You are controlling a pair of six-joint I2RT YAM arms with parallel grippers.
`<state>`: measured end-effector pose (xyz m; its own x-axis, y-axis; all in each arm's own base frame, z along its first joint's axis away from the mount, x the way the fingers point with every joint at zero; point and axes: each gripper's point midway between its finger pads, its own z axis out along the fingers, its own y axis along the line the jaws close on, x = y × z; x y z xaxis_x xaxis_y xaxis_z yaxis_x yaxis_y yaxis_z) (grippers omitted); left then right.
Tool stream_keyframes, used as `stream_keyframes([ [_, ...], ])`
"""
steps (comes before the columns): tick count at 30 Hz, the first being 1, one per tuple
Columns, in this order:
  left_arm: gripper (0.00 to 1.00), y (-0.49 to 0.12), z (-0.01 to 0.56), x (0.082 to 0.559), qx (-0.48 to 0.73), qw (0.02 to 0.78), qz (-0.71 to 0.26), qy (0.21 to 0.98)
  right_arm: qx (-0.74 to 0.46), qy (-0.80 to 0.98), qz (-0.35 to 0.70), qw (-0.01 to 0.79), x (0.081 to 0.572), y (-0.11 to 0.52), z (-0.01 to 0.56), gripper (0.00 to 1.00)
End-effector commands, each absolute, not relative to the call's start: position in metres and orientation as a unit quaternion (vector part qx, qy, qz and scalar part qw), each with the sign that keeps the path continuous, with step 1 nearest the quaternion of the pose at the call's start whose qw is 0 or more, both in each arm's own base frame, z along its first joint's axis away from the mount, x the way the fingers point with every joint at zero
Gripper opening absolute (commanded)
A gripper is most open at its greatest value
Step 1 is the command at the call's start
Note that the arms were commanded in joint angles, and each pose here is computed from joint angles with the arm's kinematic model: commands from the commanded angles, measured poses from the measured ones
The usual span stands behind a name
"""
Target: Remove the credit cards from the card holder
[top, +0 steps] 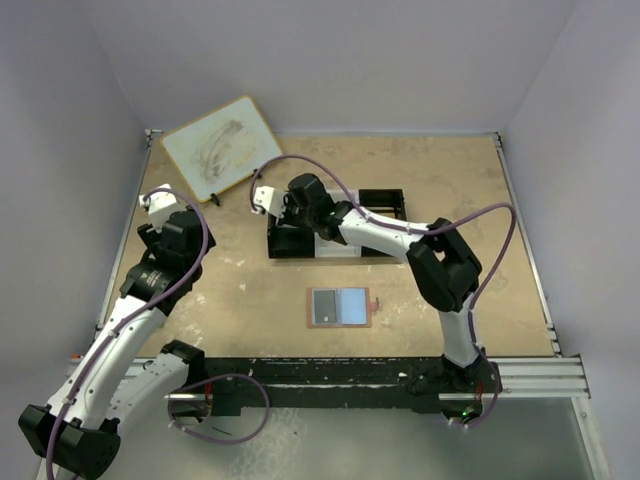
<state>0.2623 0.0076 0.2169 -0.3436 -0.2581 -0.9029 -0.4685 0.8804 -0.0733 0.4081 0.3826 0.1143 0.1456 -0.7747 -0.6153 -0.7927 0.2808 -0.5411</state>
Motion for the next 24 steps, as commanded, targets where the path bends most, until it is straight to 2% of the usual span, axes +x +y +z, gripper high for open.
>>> stream_keyframes([
  [1,0.69,0.015,0.230,0.261,-0.232,0.543,0.109,0.800,-0.636,0.629,-0.037,0.447,0.418,0.381,0.113,0.00],
  [12,0.69,0.018,0.231,0.260,-0.236,0.544,0.116,0.797,-0.652,0.598,-0.110,0.452,0.440,0.376,0.113,0.00],
  [24,0.69,0.021,0.231,0.258,-0.242,0.544,0.123,0.794,-0.681,0.574,-0.121,0.439,0.449,0.387,0.093,0.03],
])
